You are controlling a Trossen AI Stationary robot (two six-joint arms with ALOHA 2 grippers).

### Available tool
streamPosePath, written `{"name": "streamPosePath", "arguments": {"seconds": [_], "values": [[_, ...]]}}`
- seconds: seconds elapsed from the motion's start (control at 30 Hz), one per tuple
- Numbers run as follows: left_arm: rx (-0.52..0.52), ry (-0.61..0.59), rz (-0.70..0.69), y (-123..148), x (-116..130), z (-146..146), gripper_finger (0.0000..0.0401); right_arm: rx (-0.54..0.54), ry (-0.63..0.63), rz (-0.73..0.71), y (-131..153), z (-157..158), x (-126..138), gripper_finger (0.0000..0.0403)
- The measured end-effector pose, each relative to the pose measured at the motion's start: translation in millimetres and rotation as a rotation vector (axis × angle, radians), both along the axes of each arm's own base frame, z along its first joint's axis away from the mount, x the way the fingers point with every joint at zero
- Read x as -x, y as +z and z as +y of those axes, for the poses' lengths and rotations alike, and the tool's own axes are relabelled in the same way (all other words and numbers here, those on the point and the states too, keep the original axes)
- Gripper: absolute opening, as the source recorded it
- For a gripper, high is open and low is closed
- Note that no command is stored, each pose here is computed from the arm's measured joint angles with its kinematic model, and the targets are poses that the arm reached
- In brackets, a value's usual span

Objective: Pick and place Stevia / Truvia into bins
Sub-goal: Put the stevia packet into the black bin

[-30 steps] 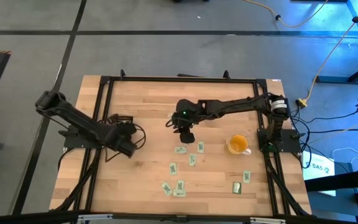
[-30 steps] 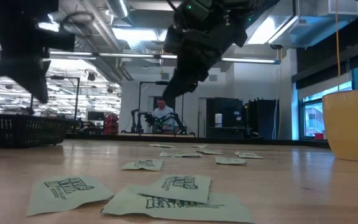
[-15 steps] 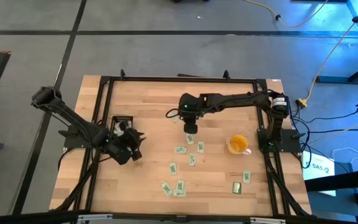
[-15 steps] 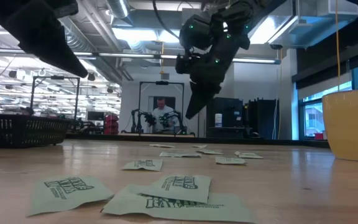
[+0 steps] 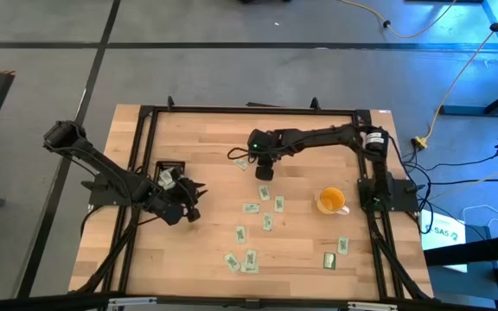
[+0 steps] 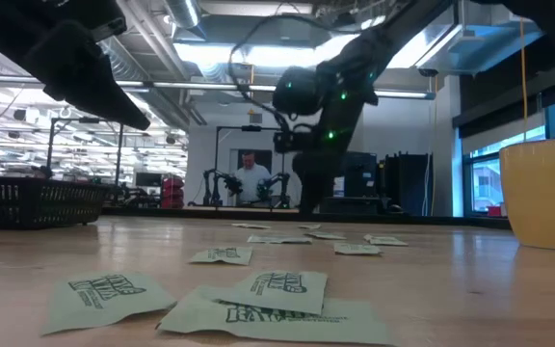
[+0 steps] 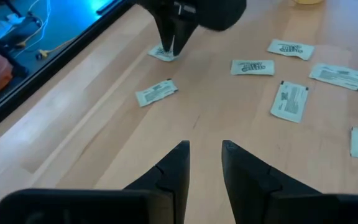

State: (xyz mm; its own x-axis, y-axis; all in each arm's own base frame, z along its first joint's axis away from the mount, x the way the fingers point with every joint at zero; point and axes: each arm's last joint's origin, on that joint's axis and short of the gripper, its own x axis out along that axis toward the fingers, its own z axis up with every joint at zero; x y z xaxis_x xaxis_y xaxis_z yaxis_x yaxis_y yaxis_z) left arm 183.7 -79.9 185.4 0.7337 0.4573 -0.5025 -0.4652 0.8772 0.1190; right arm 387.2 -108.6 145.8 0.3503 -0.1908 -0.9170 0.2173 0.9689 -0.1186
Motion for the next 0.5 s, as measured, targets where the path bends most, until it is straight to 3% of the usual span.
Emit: {"name": "streamPosePath", "arguments": {"seconds": [0.2,0.5], "values": [[0.000,0.001,0.000,0.0,0.0,0.1,0.0088,0.041,-0.038,0.044,-10.8,-6.2,1.1,0.0060],[0.000,0.001,0.000,0.0,-0.1,0.1,0.0088,-0.025,-0.086,0.056,-19.9,-13.0,2.4,0.0033]]}}
